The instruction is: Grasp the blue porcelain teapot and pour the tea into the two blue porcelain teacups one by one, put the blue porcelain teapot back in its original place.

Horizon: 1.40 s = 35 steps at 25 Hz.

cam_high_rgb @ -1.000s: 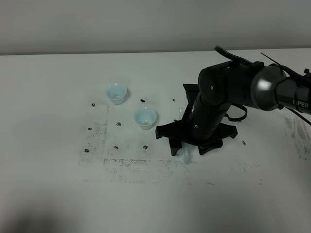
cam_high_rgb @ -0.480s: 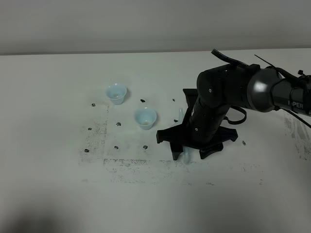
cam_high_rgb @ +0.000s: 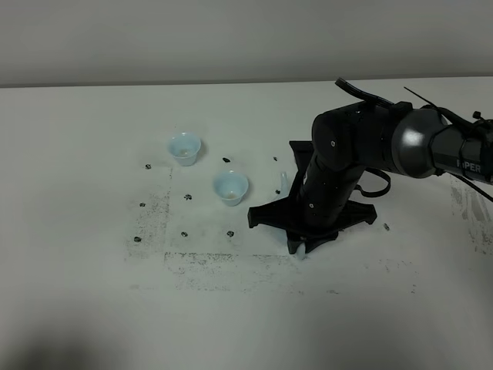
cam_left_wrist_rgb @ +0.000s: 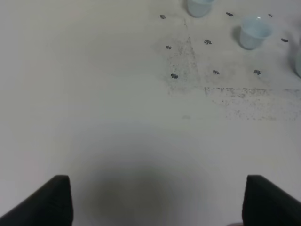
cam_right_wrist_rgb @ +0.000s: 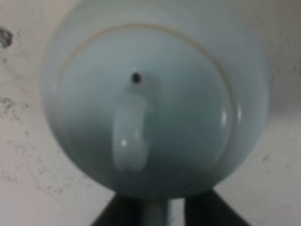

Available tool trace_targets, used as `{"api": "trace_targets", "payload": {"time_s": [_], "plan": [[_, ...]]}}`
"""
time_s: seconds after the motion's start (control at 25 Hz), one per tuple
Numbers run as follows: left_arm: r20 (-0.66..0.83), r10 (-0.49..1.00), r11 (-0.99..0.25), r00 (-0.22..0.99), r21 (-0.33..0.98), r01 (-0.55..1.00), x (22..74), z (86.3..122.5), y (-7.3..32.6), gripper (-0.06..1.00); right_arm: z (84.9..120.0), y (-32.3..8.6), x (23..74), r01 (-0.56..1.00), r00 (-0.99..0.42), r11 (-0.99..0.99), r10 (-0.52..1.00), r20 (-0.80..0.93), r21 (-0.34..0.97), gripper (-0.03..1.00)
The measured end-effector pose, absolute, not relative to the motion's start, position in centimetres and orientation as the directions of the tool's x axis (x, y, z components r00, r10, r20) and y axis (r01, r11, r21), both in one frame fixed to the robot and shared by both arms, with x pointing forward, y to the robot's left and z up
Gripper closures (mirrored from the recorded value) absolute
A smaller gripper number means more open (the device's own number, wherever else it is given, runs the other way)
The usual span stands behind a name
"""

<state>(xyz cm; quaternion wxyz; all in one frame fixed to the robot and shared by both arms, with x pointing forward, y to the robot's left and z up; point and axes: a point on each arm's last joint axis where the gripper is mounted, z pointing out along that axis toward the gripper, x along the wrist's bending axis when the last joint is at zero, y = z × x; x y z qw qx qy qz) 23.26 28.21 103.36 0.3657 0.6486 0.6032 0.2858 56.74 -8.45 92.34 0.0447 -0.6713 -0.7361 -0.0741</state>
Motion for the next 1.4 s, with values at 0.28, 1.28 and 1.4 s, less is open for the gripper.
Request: {"api": "trace_targets", "payload": {"time_s": [0.28,1.28,1.4], "plan": [[-0.07,0.992,-0.005,0.109,0.819,0.573,23.3,103.4,28.2,0.24,92.3,-8.5,56.7,0.99,-0.134,0.128,0.978,0.157,0.053,0.91],[-0.07,0.992,-0.005,0.109,0.819,0.573,23.3,103.4,28.2,0.24,94.8,-9.5,57.0,0.948,-0.282,0.269,0.958,0.054,0.167,0.92],[-0.07,0.992,-0.005,0.109,0.819,0.573,23.3,103.4,28.2,0.24,95.9,-9.7,57.3,0.924,-0.313,0.299,0.949,0.024,0.239,0.92]]}}
